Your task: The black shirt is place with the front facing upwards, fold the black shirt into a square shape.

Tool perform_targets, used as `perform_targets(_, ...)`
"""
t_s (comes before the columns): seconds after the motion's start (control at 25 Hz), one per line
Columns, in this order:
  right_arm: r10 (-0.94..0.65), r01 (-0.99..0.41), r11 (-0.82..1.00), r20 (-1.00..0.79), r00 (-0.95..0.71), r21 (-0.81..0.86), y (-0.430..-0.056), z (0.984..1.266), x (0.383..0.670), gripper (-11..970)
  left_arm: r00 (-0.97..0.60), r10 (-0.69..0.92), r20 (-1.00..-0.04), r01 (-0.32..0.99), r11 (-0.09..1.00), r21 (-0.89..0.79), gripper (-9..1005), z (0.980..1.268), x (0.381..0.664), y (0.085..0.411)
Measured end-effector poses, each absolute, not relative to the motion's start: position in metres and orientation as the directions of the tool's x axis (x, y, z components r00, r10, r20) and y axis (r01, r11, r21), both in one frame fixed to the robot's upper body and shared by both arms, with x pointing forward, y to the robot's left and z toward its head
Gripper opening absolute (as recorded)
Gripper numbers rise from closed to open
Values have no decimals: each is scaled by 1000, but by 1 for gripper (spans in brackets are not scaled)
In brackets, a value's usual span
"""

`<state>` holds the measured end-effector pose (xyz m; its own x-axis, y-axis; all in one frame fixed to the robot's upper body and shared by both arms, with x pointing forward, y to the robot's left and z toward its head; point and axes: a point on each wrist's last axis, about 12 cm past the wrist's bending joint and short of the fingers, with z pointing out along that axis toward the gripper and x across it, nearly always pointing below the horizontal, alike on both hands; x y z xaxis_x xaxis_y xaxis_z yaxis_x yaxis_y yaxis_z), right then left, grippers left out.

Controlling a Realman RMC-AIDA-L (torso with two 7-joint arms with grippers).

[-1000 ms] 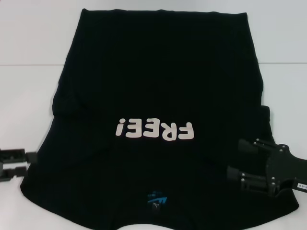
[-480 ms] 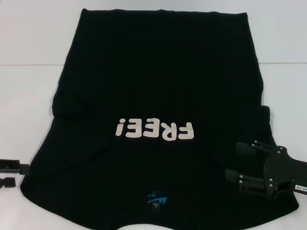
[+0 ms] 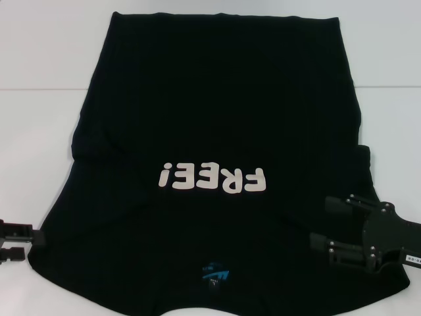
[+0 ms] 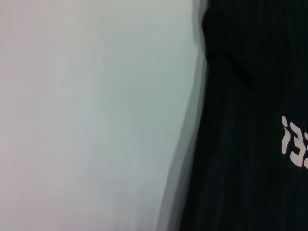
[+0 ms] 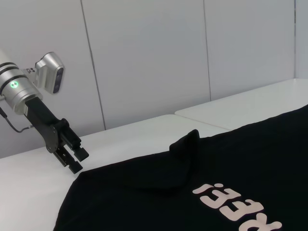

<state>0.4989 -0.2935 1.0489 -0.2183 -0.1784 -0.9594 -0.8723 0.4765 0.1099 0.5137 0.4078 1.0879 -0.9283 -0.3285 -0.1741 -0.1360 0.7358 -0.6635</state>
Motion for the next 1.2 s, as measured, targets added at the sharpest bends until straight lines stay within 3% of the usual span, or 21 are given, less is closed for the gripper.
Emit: perform_targets(1.2,-172,-875,471,-961,-215,112,-292,1051,501,834,-942,-286,-176,-100,739,-667,643,1081,521,392)
